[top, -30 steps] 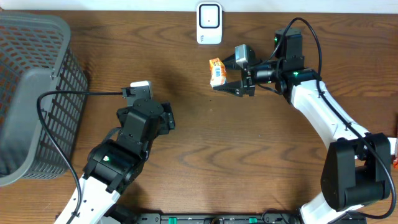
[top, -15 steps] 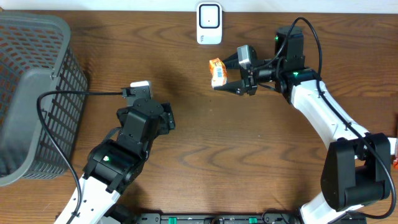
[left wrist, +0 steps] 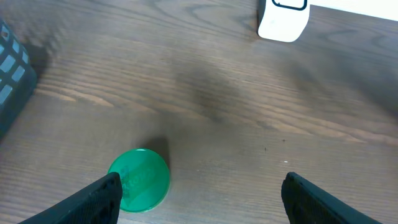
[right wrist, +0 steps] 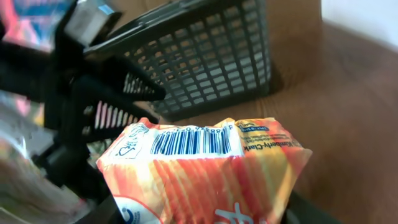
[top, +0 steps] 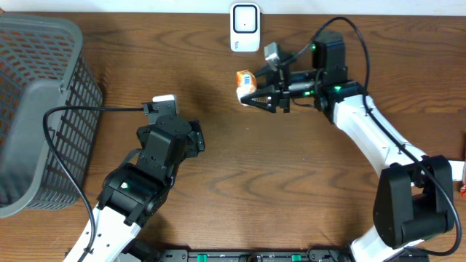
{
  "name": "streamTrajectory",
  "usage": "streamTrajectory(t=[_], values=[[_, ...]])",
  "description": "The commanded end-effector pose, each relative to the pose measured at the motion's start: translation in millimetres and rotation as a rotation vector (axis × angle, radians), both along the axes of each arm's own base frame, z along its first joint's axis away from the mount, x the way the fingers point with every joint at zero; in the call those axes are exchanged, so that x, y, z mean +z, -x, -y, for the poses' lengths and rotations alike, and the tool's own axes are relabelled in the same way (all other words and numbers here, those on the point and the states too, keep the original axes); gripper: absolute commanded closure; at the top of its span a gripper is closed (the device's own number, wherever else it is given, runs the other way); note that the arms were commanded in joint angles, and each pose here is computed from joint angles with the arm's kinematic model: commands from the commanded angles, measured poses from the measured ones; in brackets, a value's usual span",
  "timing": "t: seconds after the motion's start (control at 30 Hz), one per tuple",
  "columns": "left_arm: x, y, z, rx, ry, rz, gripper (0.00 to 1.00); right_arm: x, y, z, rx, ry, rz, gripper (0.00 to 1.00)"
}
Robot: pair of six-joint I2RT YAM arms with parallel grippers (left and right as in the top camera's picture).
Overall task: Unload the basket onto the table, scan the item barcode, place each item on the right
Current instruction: 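Lift the tissue pack with the right gripper and turn barcode forward, then hold the tissue pack barcode against the scanner window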
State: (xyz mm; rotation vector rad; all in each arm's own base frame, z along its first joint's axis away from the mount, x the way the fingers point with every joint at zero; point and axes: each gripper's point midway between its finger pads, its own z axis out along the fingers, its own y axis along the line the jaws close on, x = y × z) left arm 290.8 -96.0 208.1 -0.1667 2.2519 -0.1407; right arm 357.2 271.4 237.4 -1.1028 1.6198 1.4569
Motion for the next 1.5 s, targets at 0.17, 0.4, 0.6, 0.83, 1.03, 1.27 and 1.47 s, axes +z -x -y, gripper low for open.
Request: streamTrajectory(t=[0.17,0.4,0.6,0.83,1.03,1.27,1.47], values=[[-1,-1,-4,0.003,-0.023,0.002,0.17,18,-40,-8,-0.276,-0.009,-0.428,0.52],[-1,-1,-4,0.004,-0.023,0.002,0.17,37,-80,-6,-0.442,-0.151,-0.544,0.46],[-1,-1,-4,0.003,-0.023,0.002,0.17,14,-123,-7,-0.501,-0.3,-0.696,0.46],[-1,-1,-4,0.004,-0.023,0.002,0.17,1,-185,-21,-0.462,-0.416,-0.78,0.43],[-1,-1,-4,0.004,-0.023,0.002,0.17,19,-238,-32,-0.438,-0.485,-0.824,0.42],[-1,-1,-4,0.004,-0.023,0.002,0.17,-10,-272,-29,-0.5,-0.529,-1.127,0.48],[-1,-1,-4,0.004,-0.023,0.002,0.17,-35,-281,-22,-0.521,-0.562,-1.358,0.47]])
